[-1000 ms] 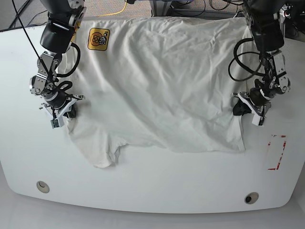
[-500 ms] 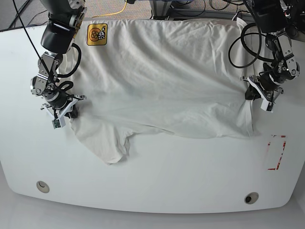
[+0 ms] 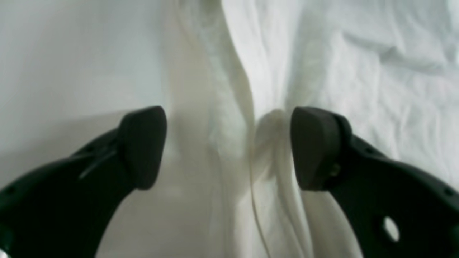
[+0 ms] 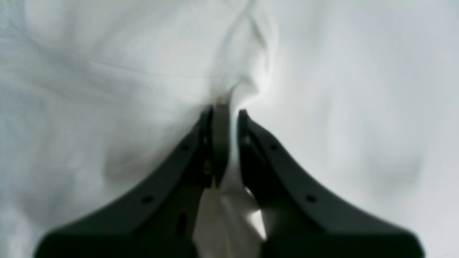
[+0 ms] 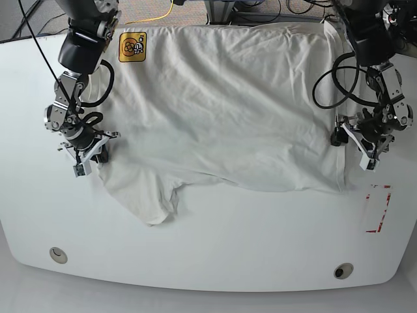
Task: Layout the t-shirt on the table in an organized manner, then fold the t-shirt properly
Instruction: 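Slide the left gripper along the shirt edge toward the hem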
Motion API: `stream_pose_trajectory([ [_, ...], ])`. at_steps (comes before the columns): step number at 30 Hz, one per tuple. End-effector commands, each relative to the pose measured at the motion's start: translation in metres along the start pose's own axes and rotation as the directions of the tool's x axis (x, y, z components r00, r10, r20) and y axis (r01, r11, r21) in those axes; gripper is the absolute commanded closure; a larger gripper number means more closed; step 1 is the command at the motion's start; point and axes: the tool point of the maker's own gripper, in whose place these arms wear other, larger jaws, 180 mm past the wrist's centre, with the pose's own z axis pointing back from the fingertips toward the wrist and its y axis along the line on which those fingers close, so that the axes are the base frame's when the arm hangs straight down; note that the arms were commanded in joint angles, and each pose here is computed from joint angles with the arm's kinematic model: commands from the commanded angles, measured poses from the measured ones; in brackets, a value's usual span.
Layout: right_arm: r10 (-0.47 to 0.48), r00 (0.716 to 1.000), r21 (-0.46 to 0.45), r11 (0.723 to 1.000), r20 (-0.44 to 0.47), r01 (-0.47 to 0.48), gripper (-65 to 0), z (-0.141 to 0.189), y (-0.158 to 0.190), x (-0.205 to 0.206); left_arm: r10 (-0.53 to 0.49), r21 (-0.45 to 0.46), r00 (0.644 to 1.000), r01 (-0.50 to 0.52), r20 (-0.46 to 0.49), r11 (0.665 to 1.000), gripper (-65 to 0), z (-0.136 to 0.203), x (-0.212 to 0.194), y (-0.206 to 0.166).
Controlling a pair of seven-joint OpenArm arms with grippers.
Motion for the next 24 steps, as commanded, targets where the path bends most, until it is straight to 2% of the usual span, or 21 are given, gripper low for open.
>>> stream_pose_trajectory([
  [1,0.027,0.999,-0.013,1.0,-0.033,-0.027,-0.2,0.001,-0.005,-0.001,0.034,-0.008,0.998,-0.034,-0.059,0.999,-51.9,-0.01,-0.004,0.005],
  [5,0.025,0.999,-0.012,1.0,-0.031,-0.025,-0.2,0.001,-0.005,-0.001,0.093,-0.045,0.994,-0.096,-0.059,0.994,-51.9,-0.025,0.005,0.003],
  [14,0.026,0.999,-0.013,1.0,-0.02,-0.026,-0.2,0.0,-0.005,0.006,0.198,-0.119,0.98,-0.196,0.011,0.973,-51.9,-0.05,0.032,-0.005],
  [24,0.027,0.999,-0.014,1.0,-0.018,-0.027,-0.2,0.0,-0.005,0.007,0.259,-0.168,0.964,-0.245,0.067,0.955,-51.9,-0.061,0.065,-0.011],
])
